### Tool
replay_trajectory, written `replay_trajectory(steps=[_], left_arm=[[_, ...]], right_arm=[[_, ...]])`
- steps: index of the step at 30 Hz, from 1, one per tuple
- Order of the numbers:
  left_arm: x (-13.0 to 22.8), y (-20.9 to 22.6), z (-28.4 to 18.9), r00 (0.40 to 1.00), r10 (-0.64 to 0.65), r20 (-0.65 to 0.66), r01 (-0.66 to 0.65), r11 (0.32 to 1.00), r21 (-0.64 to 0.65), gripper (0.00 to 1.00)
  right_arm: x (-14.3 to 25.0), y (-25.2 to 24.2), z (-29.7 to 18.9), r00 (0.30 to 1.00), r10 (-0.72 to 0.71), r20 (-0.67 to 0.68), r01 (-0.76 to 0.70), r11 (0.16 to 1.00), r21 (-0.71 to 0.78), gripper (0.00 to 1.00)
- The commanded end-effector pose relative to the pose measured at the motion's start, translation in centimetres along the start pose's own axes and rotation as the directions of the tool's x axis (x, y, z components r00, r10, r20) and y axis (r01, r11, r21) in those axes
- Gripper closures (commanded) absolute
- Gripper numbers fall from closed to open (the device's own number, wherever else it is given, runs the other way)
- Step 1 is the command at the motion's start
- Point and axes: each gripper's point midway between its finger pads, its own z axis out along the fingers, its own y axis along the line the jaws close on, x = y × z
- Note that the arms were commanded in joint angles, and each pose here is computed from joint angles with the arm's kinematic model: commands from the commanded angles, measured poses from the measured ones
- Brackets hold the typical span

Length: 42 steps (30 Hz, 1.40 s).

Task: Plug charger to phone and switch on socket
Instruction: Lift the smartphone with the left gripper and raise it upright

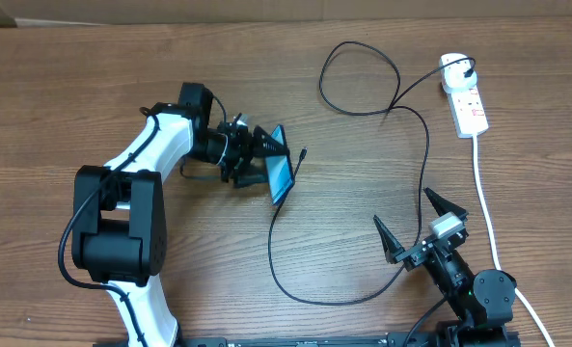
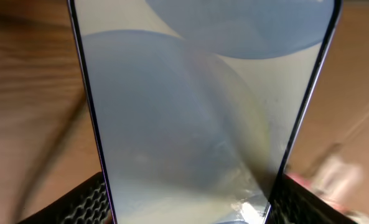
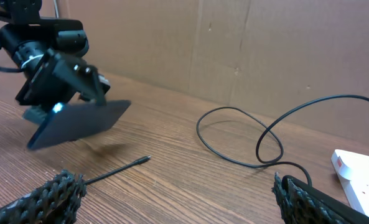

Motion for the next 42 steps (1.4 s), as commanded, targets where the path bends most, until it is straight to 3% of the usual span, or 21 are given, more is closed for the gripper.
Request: replay_trajectory(steps=[1, 6, 10, 13, 26, 42], left_arm=[[1.4, -3.9, 0.2, 0.974, -0.181, -0.136, 0.200, 0.969, 0.145, 0.28], [2.6, -8.1, 0.3, 0.958, -0.087, -0.273, 0.166, 0.945, 0.283, 0.33], [3.4, -9.4, -0.3, 0.935, -0.080, -0.346, 0.197, 0.928, 0.317, 0.36], [3.4, -9.5, -0.4, 0.926, -0.117, -0.358, 0.234, 0.924, 0.303, 0.31], [3.3, -9.5, -0.4, 0.862, -0.298, -0.411, 0.413, 0.882, 0.226, 0.31], [2.4, -10.7, -1.8, 0.895, -0.238, -0.378, 0.353, 0.895, 0.271, 0.33]], right_arm=[[0.4, 0.0, 0.1, 1.000, -0.001, -0.005, 0.001, 1.000, 0.001, 0.00], [0.4, 0.0, 0.1, 1.000, -0.001, -0.006, 0.001, 1.000, 0.000, 0.00], [0.4, 0.0, 0.1, 1.000, -0.001, -0.005, 0.001, 1.000, 0.001, 0.00], [0.4, 0.0, 0.1, 1.000, -0.001, -0.006, 0.001, 1.000, 0.000, 0.00], [0.4, 0.0, 0.1, 1.000, -0.001, -0.005, 0.001, 1.000, 0.001, 0.00], [0.4, 0.0, 0.1, 1.000, -0.001, -0.005, 0.001, 1.000, 0.001, 0.00]])
